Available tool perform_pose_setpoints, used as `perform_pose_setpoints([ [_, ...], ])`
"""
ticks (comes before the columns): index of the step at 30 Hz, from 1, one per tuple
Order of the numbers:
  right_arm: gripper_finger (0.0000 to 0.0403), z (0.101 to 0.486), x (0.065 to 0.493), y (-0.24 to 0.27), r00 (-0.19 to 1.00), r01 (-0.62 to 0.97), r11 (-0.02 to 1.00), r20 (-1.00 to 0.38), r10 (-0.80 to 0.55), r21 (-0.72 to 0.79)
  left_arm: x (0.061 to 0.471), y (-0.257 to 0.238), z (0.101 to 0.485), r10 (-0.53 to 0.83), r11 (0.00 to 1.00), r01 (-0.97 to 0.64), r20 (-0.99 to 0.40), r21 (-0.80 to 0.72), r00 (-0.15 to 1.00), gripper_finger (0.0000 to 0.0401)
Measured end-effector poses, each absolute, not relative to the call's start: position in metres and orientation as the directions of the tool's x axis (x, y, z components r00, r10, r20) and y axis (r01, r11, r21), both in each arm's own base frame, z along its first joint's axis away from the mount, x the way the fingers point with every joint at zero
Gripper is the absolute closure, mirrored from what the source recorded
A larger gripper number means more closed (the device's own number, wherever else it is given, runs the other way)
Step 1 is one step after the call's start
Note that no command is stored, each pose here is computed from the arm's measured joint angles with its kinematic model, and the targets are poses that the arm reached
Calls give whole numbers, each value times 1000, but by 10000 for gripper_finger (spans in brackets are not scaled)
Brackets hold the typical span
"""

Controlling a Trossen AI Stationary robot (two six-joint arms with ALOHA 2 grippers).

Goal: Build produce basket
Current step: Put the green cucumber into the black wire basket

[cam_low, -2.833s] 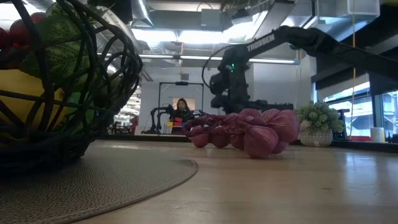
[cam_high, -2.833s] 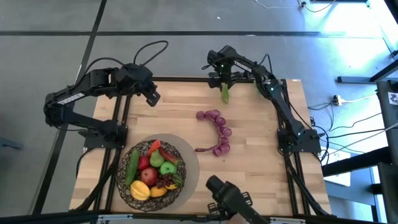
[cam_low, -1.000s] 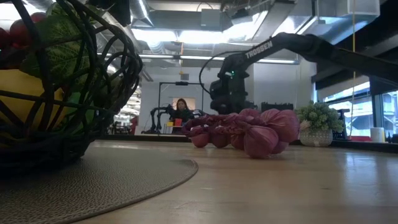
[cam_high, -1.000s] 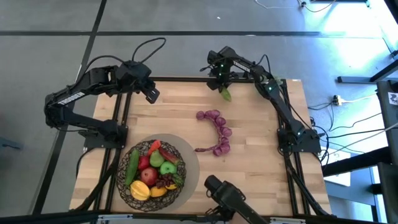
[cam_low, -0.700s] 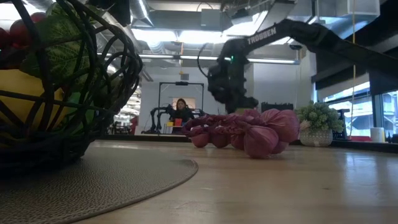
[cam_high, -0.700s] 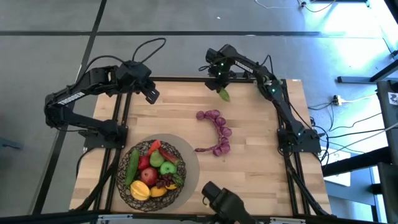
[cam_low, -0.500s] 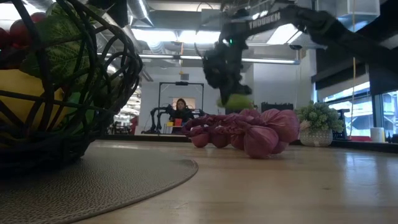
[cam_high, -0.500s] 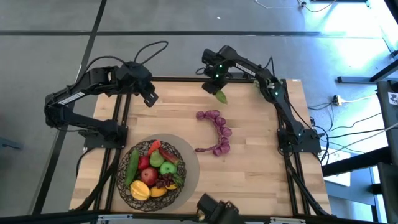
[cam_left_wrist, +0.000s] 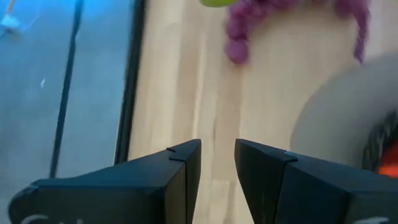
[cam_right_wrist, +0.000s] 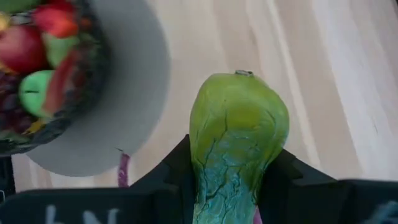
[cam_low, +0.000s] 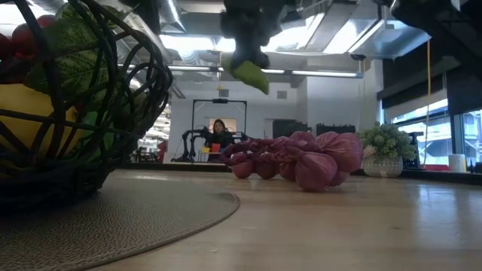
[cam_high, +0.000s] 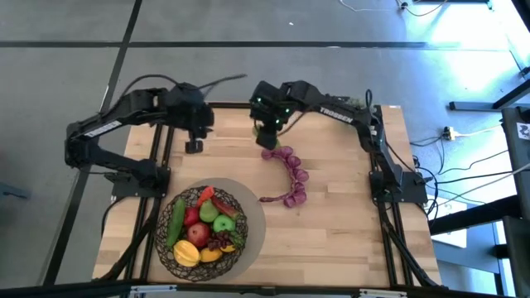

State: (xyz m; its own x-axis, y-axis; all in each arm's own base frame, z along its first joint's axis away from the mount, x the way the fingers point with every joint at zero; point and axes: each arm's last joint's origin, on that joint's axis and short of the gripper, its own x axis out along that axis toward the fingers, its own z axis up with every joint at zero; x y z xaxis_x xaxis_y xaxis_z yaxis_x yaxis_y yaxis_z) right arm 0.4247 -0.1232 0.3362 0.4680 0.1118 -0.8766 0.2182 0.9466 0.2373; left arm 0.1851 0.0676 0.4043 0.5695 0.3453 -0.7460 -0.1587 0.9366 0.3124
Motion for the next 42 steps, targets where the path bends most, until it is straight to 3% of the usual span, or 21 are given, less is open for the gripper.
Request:
perform_pose_setpoints([
  [3, 296, 341, 430, -106, 500, 144, 963, -856, 129, 229, 194, 69, 399, 306, 934, -23, -766, 356, 566, 313],
  [7, 296, 345, 441, -87, 555, 91, 972, -821, 132, 218, 200, 71, 394, 294, 929, 30, -785, 369, 544, 313],
  [17, 296, 374, 476, -43, 830, -63, 979, -536, 159, 192, 170, 56, 404, 218, 963, 6, -793, 269, 569, 313],
  [23, 296, 384, 488, -17, 903, -165, 973, -372, 216, 165, 134, 40, 420, 226, 970, -81, -727, 230, 648, 313],
  [36, 296, 341, 520, 38, 891, -437, 881, -48, 452, 182, 88, 25, 433, 240, 970, -205, -628, 129, 740, 313],
  [42, 296, 304, 532, 61, 907, -419, 899, 11, 421, 129, 90, 21, 433, 109, 994, -80, -633, 74, 766, 313],
])
